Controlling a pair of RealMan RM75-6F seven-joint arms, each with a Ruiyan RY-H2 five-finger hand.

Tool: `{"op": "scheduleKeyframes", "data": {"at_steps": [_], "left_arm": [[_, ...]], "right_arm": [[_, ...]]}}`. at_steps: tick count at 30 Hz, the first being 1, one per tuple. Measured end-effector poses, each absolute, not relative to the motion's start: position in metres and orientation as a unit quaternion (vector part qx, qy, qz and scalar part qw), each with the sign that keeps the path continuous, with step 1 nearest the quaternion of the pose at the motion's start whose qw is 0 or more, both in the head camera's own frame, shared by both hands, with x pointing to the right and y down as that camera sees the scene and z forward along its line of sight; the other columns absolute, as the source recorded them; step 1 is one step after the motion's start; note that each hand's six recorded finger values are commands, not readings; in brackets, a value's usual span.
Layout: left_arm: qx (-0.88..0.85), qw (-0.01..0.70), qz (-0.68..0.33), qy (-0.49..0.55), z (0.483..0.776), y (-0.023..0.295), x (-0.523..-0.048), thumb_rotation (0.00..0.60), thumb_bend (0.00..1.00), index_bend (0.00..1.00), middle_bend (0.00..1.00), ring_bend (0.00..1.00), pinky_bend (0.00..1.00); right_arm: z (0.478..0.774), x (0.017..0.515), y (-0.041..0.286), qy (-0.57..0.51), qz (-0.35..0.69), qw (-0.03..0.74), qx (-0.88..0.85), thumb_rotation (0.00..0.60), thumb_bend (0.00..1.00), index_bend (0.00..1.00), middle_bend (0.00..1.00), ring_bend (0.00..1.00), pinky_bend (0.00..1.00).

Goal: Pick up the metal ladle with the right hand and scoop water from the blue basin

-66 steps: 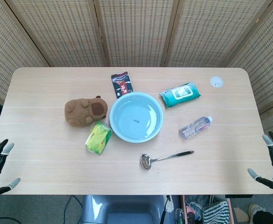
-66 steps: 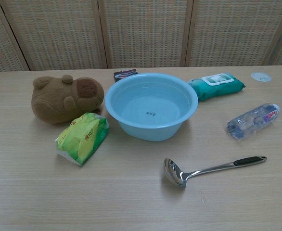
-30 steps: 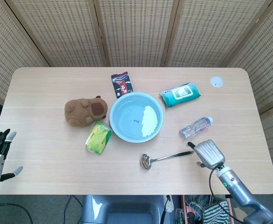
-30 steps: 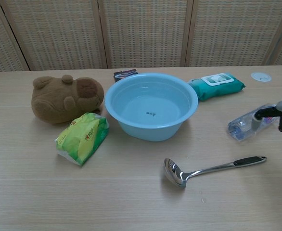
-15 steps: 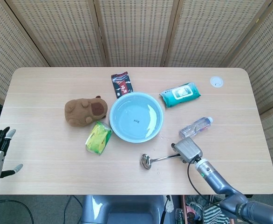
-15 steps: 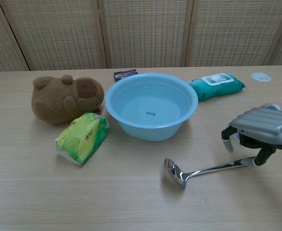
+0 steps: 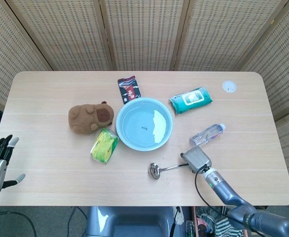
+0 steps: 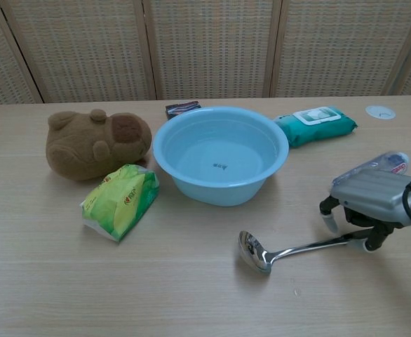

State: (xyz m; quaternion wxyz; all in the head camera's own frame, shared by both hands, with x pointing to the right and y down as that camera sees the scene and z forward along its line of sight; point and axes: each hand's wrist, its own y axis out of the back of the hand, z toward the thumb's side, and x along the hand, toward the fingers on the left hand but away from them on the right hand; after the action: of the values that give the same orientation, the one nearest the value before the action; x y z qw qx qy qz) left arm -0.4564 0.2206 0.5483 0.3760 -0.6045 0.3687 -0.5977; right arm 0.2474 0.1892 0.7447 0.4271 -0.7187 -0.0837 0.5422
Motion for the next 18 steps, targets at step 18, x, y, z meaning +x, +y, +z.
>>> {"op": "scheduleKeyframes", "data": {"at_steps": [18], "left_arm": [[-0.606,0.373,-0.599,0.367,0.55,0.22,-0.456,0.6,0.0,0.0,0.0,0.0,0.0]], "right_arm": [[0.76,0.252,0.195,-0.067,0.561,0.417,-0.712,0.6,0.33,0.48,0.95,0.73,1.0]]}}
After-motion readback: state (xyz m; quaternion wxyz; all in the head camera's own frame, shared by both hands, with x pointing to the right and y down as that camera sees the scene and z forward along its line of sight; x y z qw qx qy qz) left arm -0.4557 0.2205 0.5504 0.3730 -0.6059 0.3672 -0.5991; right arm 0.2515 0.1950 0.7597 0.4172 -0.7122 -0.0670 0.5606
